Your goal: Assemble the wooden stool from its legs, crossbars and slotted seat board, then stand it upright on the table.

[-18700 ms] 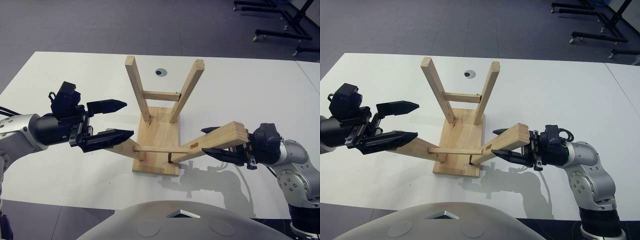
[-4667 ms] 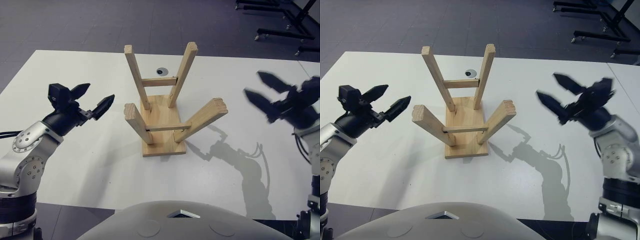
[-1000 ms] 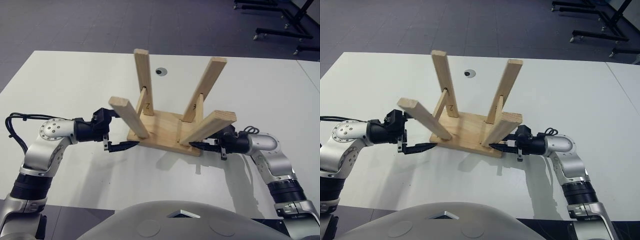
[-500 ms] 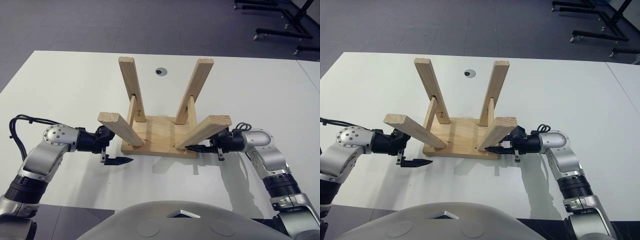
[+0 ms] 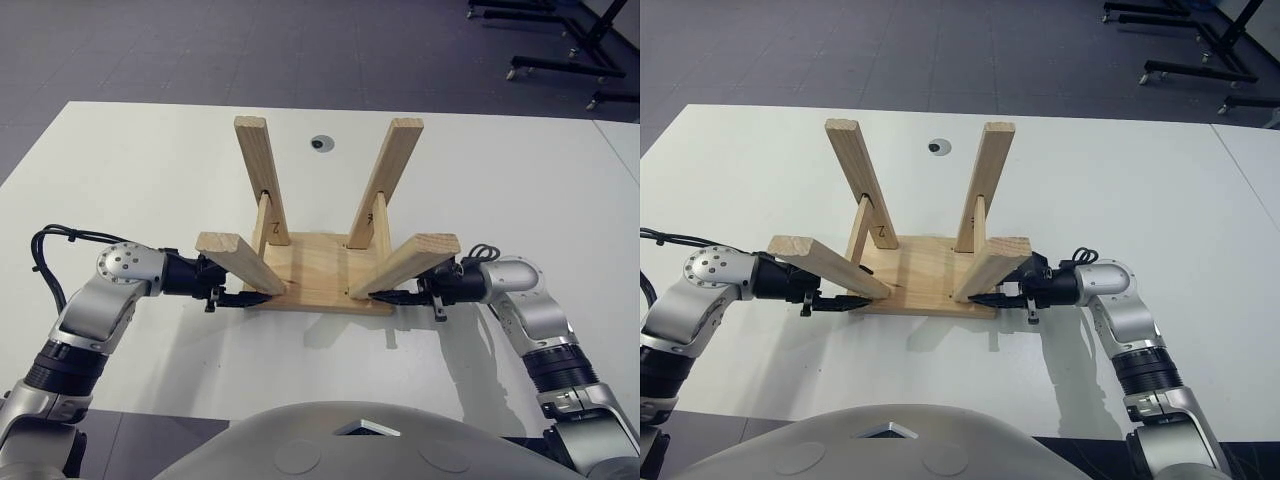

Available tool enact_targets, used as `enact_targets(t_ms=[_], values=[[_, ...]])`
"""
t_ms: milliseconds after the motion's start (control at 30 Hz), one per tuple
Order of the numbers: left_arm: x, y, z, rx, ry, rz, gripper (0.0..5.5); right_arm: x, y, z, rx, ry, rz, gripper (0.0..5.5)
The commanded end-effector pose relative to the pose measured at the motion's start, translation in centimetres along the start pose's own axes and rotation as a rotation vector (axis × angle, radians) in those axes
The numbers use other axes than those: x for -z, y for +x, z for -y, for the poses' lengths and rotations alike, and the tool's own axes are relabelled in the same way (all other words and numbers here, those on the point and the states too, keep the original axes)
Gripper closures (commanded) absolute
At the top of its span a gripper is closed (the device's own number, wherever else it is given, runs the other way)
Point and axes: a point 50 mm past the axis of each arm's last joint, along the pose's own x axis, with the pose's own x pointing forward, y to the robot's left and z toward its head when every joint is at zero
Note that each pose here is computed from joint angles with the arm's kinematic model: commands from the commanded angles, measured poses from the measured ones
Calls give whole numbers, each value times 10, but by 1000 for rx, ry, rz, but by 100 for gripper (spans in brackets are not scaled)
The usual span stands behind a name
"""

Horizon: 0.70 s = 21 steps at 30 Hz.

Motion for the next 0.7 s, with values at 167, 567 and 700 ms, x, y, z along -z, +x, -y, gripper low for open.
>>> enact_targets(t_ms=[167, 567, 700], values=[[-1, 0, 0, 8, 18, -27, 395, -5, 0, 2, -30, -9, -6, 443], [2, 0, 18, 71, -256, 55, 432, -30, -3, -4, -131, 77, -45, 445], [0, -3, 38, 152, -345, 59, 432, -33, -2, -14, -214, 131, -93, 445]])
